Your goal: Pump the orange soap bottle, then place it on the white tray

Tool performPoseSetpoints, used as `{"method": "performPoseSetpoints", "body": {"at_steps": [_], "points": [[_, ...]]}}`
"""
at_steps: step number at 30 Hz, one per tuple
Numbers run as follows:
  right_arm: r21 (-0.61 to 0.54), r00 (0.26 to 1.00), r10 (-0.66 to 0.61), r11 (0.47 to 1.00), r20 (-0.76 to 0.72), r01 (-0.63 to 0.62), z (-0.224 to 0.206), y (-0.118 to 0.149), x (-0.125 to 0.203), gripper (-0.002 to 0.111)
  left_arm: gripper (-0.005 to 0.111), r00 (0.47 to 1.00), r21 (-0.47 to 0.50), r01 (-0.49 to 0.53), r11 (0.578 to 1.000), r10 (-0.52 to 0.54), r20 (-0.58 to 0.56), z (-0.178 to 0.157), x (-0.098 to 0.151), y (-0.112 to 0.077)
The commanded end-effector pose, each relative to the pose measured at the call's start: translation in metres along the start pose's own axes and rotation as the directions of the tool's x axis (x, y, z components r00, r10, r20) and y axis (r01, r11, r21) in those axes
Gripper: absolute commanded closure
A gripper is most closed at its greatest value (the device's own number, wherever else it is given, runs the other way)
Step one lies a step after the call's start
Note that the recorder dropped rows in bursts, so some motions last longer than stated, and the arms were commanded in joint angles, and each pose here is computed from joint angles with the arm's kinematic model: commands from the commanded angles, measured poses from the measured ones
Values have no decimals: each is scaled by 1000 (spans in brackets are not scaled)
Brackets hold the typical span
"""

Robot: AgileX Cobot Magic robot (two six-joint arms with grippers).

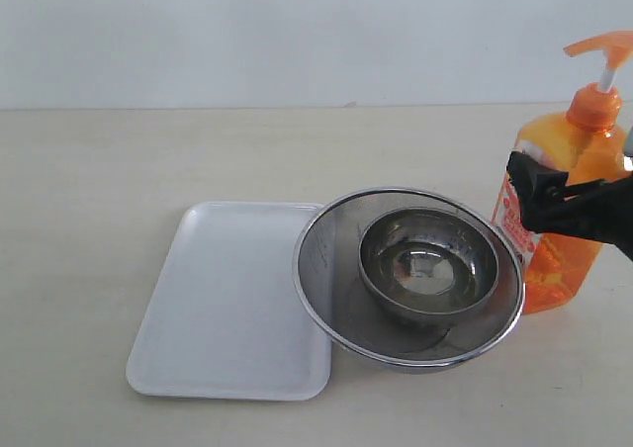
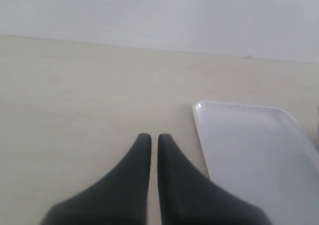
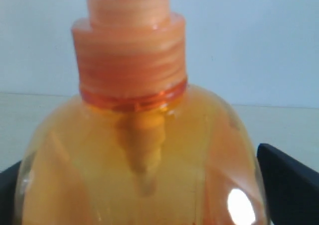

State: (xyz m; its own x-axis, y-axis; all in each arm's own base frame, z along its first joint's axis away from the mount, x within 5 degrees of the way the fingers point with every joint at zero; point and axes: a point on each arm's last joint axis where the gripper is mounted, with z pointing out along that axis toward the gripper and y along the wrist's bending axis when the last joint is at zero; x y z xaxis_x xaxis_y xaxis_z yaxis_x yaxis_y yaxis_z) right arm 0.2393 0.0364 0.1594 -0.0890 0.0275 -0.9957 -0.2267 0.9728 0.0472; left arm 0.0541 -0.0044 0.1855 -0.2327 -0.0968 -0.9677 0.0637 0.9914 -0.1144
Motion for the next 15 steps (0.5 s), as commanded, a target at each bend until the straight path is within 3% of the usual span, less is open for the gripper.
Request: {"method": "performPoseSetpoints", "body": {"at_steps": [1, 14, 15], "points": [[0, 1000, 5, 1000, -15, -5, 9, -1, 2, 11, 102, 1000, -2, 3, 1000, -3, 0, 0, 1, 0], [4, 996, 48, 999, -69, -48, 25, -4, 23, 11, 102, 1000, -2, 3, 1000, -3, 0, 0, 1, 0], [4, 997, 48, 999, -67, -48, 25, -4, 23, 18, 102, 1000, -2, 3, 1000, -3, 0, 0, 1, 0]]}}
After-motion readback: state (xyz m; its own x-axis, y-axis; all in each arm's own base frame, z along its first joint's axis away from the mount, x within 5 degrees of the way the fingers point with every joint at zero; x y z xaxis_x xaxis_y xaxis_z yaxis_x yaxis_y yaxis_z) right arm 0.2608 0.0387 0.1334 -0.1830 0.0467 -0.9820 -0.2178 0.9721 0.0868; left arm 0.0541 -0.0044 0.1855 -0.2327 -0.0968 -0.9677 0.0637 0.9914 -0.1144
